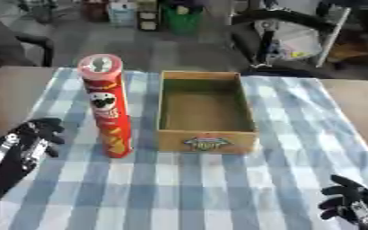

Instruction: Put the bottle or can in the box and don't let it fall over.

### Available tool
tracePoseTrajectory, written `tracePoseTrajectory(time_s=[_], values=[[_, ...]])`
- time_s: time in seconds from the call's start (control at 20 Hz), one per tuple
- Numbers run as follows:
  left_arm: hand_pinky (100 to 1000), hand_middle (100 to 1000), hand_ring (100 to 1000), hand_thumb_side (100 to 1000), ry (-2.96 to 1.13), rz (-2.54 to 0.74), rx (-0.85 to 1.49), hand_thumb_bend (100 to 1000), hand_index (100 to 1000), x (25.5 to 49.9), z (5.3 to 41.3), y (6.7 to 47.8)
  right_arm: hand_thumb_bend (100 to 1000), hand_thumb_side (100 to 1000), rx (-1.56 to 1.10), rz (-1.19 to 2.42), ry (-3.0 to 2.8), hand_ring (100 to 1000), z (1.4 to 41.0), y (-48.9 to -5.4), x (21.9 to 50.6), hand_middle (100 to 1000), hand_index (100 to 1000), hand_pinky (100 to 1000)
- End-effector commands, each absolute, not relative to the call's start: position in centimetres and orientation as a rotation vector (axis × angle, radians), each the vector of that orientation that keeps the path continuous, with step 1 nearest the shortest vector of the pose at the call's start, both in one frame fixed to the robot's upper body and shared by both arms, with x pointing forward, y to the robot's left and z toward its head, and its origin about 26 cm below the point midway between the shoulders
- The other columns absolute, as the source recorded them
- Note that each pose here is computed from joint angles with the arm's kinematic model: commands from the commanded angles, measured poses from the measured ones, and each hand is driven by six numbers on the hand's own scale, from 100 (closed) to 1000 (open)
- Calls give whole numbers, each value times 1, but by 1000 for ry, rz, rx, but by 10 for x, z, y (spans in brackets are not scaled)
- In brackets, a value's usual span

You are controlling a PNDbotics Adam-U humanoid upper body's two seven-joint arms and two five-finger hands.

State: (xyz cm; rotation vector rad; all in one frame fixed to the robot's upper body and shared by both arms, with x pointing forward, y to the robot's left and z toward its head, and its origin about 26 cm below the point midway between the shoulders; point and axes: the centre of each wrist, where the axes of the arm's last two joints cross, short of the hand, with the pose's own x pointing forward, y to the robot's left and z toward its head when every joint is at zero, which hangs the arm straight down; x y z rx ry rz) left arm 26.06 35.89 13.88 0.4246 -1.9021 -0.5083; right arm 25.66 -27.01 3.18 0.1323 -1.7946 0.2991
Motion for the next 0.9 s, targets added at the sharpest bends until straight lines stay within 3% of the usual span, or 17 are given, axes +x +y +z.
tracePoseTrajectory(time_s=[0.05, 0.4, 0.6, 0.9], values=[[542, 684, 653, 661, -2000, -564, 559, 140, 808, 259, 180, 370, 100, 668, 116, 316, -1821, 588, 41, -275, 258, 648, 854, 522], [586, 742, 708, 584, -2124, -829, 801, 192, 852, 273, 280, 381, 100, 668, 120, 330, -1804, 588, 38, -276, 257, 648, 854, 522], [660, 810, 760, 611, -2030, -1175, 886, 262, 898, 288, 334, 384, 100, 667, 127, 347, -1799, 588, 38, -277, 256, 648, 854, 522], [762, 864, 822, 634, -1666, -1734, 862, 360, 931, 326, 374, 378, 100, 675, 144, 374, -1789, 588, 38, -277, 255, 649, 854, 522]])
